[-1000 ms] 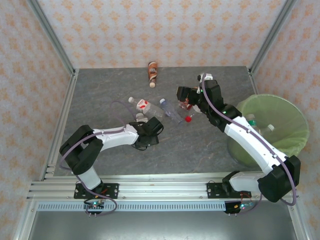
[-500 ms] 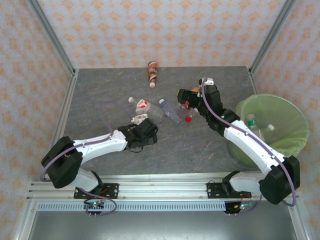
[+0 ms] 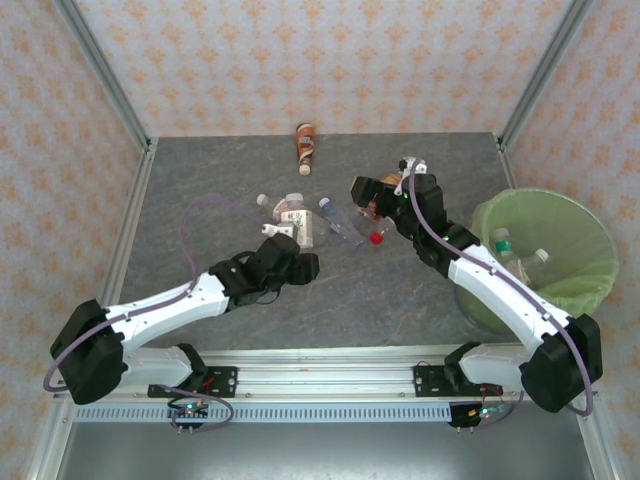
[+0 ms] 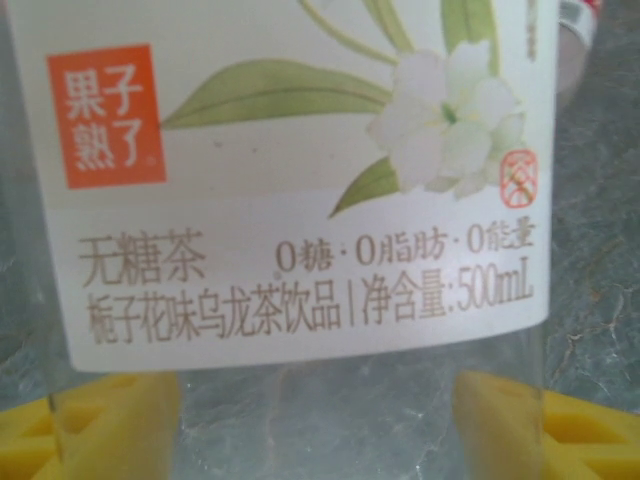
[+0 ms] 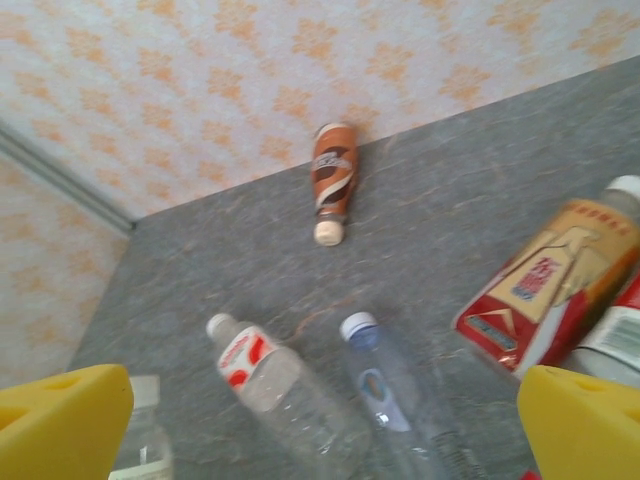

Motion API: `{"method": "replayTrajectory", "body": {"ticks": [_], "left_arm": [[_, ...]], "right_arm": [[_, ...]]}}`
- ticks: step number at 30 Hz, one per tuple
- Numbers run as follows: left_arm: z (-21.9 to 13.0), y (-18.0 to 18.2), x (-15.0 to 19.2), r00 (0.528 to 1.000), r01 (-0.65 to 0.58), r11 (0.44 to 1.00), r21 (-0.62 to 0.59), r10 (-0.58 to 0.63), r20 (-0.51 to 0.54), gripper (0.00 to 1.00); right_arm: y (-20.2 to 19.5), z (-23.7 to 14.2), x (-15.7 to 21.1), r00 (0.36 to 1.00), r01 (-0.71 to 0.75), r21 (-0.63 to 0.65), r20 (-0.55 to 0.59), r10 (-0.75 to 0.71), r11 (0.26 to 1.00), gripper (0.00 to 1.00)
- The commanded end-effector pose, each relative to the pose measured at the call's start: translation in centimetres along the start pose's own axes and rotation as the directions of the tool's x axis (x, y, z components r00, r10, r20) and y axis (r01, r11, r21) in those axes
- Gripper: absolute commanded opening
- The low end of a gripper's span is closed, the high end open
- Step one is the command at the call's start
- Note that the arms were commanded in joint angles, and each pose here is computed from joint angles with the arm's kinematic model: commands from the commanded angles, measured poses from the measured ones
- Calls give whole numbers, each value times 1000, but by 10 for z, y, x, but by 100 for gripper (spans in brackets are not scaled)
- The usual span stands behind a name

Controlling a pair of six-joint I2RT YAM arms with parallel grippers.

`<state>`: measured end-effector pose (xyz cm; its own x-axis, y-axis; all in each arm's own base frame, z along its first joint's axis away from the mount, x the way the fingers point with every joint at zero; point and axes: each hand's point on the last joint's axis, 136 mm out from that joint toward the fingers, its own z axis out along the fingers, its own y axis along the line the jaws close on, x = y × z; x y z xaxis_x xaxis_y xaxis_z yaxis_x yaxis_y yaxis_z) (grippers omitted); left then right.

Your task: Put the plastic bottles in the bin

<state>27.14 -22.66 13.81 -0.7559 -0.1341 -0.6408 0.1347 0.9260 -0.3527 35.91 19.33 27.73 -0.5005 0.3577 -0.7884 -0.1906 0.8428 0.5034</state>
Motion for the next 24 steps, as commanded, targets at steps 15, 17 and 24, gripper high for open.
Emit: {"method": "replayTrajectory", "body": {"ticks": [15,17,24], "left_arm": [[-38,-69,-78,908,-366,920,139,320,271,0],[-39,-78,-80,901,-384,908,169,328,284,0],[-34,-95,-79,890,-434,875,213,380,254,0]], "right_arm": [[74,-2,6,983,-129,-335,-166,76,933,100],[84,-3,10,976,-150,-384,-204,75,911,100],[105,-5,4,973,-192,-492,-206,100,849,100]]}}
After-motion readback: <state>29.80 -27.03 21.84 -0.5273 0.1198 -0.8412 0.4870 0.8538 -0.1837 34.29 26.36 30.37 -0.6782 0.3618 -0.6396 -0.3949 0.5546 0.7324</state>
